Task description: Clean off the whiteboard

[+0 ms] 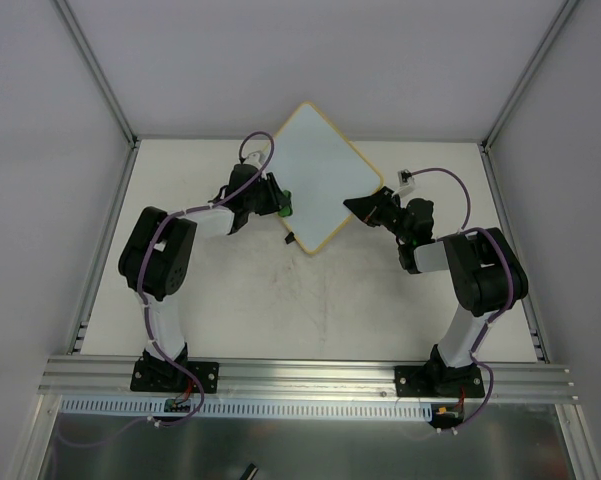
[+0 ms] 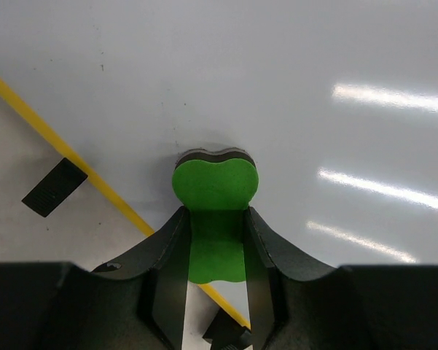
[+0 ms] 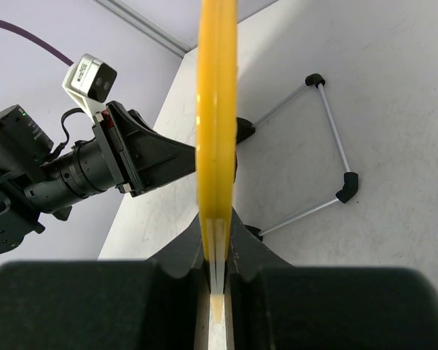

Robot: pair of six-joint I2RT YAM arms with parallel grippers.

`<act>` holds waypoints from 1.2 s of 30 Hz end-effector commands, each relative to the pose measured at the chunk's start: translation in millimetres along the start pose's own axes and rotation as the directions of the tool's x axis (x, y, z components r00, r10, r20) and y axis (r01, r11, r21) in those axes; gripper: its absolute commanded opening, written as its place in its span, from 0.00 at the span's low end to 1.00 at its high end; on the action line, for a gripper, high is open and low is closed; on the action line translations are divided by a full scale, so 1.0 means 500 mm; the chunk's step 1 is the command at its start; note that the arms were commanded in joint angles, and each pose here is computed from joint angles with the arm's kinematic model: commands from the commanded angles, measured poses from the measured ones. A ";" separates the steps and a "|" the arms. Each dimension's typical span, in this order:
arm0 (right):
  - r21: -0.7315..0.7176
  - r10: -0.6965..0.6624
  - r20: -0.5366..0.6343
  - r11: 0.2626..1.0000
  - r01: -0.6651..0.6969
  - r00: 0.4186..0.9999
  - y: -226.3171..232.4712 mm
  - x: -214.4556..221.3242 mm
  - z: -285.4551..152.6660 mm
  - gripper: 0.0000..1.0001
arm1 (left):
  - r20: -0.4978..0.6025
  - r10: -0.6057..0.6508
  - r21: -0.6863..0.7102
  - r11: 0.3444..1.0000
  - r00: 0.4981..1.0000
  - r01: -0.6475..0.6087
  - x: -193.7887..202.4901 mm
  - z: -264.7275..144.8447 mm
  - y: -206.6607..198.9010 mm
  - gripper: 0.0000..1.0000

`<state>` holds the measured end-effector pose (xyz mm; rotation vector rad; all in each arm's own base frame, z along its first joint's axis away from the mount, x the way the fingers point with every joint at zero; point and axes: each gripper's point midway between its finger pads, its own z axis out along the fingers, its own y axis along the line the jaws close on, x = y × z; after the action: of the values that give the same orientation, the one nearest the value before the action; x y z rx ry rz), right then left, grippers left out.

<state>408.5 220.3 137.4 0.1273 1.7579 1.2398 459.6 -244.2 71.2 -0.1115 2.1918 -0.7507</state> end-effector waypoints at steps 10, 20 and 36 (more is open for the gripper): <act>-0.135 -0.079 -0.021 0.988 0.076 0.997 0.070 0.006 -0.002 0.00 | 0.010 0.078 -0.069 0.995 0.997 -0.077 -0.011 -0.096 0.004 0.00; -0.132 -0.073 -0.023 0.989 0.070 0.997 0.069 0.006 0.000 0.00 | 0.039 0.041 -0.167 0.985 0.998 -0.034 -0.042 -0.208 -0.003 0.00; -0.123 -0.060 -0.029 0.991 0.056 0.998 0.065 0.007 0.002 0.00 | -0.133 -0.040 -0.347 0.938 0.990 -0.008 0.118 -0.288 0.147 0.15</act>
<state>407.8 221.0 138.2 0.1214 1.7557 1.2450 337.7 -145.0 57.3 -0.2540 2.4436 -0.3966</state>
